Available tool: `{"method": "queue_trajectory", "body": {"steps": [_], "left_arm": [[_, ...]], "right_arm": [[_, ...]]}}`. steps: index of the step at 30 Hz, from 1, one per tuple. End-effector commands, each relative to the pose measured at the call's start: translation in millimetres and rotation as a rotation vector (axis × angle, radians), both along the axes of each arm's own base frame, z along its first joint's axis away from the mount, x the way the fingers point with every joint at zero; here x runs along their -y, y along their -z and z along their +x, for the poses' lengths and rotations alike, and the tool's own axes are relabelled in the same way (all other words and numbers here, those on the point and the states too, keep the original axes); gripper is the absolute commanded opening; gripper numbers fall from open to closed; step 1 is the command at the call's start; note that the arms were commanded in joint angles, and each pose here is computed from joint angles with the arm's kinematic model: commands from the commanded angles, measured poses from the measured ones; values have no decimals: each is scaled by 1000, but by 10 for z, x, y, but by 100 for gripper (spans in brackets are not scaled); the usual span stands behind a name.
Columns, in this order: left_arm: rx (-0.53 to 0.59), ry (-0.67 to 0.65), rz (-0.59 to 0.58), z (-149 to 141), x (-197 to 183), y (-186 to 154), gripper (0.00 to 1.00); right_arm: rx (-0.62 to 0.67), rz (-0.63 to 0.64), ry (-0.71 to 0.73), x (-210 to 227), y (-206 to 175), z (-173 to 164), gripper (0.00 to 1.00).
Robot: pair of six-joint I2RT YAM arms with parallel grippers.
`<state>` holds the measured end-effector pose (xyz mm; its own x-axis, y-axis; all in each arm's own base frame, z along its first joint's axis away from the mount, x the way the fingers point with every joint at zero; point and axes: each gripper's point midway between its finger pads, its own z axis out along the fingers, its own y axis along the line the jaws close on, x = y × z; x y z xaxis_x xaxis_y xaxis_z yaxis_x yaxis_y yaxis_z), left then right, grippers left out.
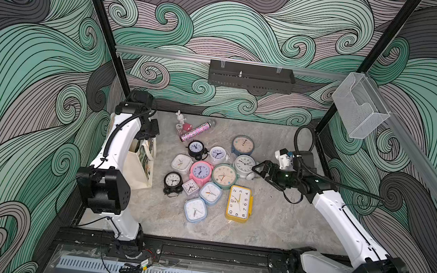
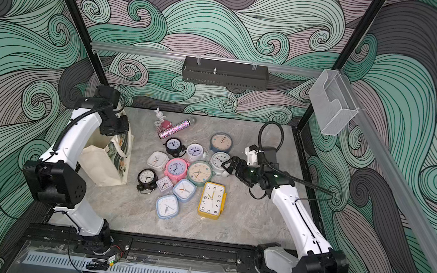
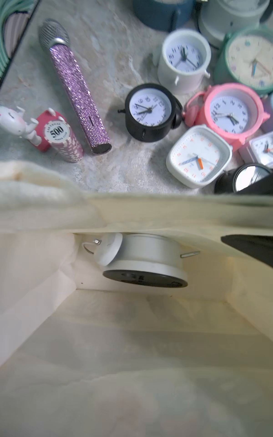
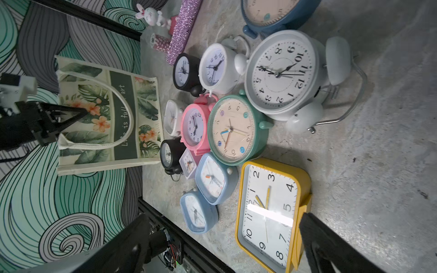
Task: Put the alarm clock into the canvas bag
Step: Adjust the canvas bag at the center of the board.
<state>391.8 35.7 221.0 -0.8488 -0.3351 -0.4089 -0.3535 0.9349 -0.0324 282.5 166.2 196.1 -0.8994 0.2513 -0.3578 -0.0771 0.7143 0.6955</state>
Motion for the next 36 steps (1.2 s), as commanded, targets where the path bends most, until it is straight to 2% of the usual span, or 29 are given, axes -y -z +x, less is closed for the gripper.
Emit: {"method": "queue_trajectory", "body": {"steps": [1,4,11,17,21,23,26,29,30,31,36], "left_arm": [[8,-8,9,95,-11,-90,9],[-5,36,-7,198,100,-114,0],[12,166,-18,403,511,-170,0],[-23,225,-73,350,747,-61,0],[-35,220,-62,247,740,-44,1],[-27,217,-56,224,728,-52,12],[-13,203,-38,192,687,-107,39],[15,174,-5,171,612,-241,75],[32,162,14,164,573,-302,96],[49,146,37,157,524,-360,99],[166,122,61,71,458,-734,99]], "right_arm": [[81,48,-42,-73,-184,-9,99],[92,54,-43,-83,-214,17,99],[96,32,-27,-60,-191,70,99],[80,-2,-4,0,-94,77,99],[70,-25,17,41,-36,90,100],[61,-41,35,76,7,100,100],[36,-64,73,158,81,127,99],[11,-84,125,269,147,158,99],[7,-88,147,312,155,179,99],[3,-92,161,340,164,192,99],[-16,-111,220,465,225,261,96]]}}
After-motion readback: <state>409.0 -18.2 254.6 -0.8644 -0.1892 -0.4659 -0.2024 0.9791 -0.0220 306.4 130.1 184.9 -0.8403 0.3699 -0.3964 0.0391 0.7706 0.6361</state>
